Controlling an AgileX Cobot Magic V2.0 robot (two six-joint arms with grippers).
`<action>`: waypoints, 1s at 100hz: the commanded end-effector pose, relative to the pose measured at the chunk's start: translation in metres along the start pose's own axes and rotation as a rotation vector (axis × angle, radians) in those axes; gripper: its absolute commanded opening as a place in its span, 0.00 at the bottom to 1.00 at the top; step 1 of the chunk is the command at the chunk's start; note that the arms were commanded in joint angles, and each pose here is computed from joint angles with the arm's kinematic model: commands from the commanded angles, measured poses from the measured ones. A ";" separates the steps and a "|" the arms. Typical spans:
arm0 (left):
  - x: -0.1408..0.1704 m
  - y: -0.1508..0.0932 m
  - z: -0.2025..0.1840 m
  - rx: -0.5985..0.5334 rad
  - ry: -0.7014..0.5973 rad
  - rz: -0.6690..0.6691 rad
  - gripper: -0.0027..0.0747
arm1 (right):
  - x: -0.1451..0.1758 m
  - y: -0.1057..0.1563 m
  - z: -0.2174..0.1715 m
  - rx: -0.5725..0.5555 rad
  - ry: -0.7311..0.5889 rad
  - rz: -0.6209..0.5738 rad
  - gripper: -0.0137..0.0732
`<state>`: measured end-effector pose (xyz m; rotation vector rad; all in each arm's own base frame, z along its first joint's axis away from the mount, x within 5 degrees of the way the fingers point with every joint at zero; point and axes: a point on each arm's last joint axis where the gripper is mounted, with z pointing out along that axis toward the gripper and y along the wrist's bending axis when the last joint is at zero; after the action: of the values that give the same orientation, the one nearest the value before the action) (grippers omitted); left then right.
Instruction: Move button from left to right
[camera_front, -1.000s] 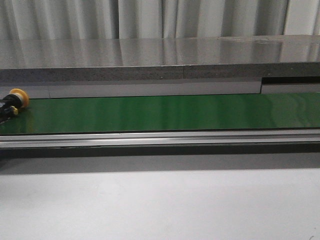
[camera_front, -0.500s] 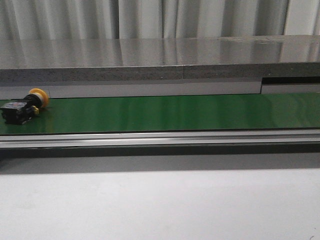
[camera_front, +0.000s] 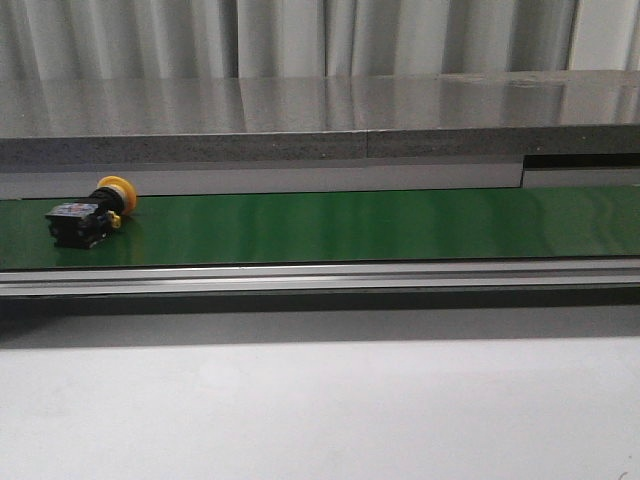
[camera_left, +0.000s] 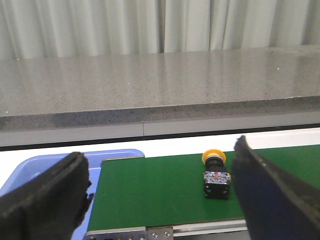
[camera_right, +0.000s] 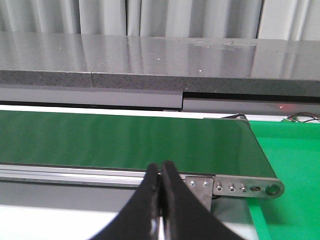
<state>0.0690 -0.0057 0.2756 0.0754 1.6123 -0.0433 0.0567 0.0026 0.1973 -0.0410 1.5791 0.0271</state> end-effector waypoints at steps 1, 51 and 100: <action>-0.016 0.001 -0.001 -0.003 -0.107 -0.012 0.73 | -0.014 -0.001 -0.003 0.014 -0.125 -0.012 0.08; -0.017 0.001 -0.001 -0.003 -0.109 -0.012 0.01 | -0.014 -0.001 -0.003 0.014 -0.125 -0.012 0.08; -0.017 0.001 -0.001 -0.003 -0.109 -0.012 0.01 | -0.016 -0.001 -0.003 0.016 -0.149 -0.012 0.08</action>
<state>0.0691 -0.0057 0.2753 0.0751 1.6115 -0.0431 0.0567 0.0025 0.1993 -0.0395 1.5574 0.0264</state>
